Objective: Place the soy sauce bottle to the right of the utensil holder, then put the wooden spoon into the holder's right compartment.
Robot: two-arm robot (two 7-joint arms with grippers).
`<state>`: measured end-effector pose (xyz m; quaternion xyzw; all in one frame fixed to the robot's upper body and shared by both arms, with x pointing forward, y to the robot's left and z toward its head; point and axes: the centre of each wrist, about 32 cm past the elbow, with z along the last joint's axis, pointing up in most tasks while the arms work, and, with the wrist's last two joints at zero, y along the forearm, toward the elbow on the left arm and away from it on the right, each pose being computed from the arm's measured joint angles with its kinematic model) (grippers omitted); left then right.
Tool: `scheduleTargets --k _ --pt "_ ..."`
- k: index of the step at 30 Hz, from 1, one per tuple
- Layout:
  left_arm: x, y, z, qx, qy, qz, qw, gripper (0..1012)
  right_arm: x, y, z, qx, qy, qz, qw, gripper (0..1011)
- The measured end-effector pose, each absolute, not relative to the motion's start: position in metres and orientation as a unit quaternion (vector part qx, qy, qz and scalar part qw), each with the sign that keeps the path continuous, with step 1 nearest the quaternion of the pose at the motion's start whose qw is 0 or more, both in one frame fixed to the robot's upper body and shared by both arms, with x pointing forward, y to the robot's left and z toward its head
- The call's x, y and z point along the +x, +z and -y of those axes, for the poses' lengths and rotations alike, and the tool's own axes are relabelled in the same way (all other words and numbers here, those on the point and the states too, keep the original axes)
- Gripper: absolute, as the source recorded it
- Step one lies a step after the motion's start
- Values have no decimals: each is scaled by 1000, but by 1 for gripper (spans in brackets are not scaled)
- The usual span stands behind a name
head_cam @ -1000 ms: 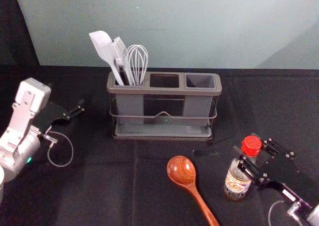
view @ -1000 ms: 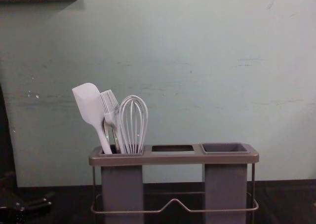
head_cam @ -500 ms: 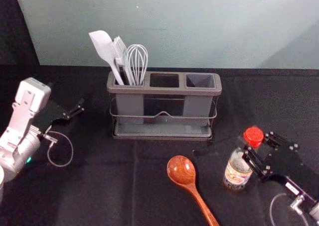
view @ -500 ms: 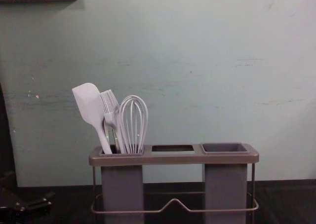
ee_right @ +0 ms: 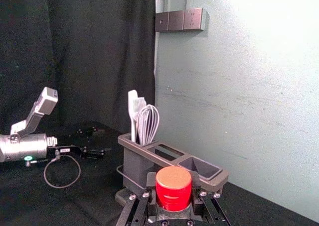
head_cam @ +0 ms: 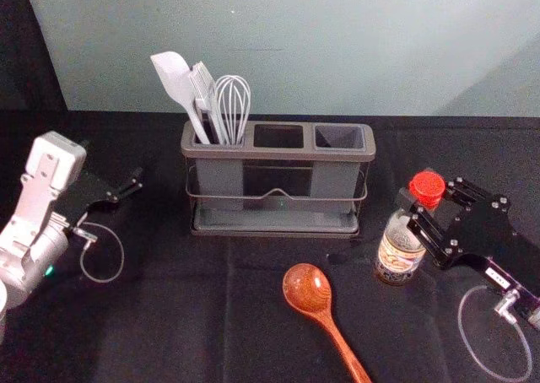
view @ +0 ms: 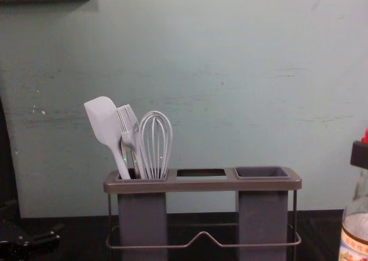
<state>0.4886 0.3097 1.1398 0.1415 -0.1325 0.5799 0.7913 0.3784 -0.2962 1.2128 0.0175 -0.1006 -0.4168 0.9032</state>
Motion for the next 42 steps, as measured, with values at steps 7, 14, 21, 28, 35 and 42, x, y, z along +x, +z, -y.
scheduleTargets --k 7,14,21,28,35,42 --pt "489 1140 -310 141 580 132 791 1005 381 1212 295 21 -417 101 903 383" --pt "489 1140 -310 141 580 132 791 1005 380 1212 295 20 -417 100 903 382" --pt "489 1140 -310 141 580 132 791 1005 380 1212 295 19 -417 100 903 382" --pt "489 1140 -310 141 580 132 791 1005 383 1213 295 15 -408 97 908 382" --pt "489 1140 -310 141 580 133 791 1005 392 1211 305 3 -408 77 910 383" --pt "489 1140 -310 141 580 132 791 1005 406 1208 317 -1 -427 62 902 382"
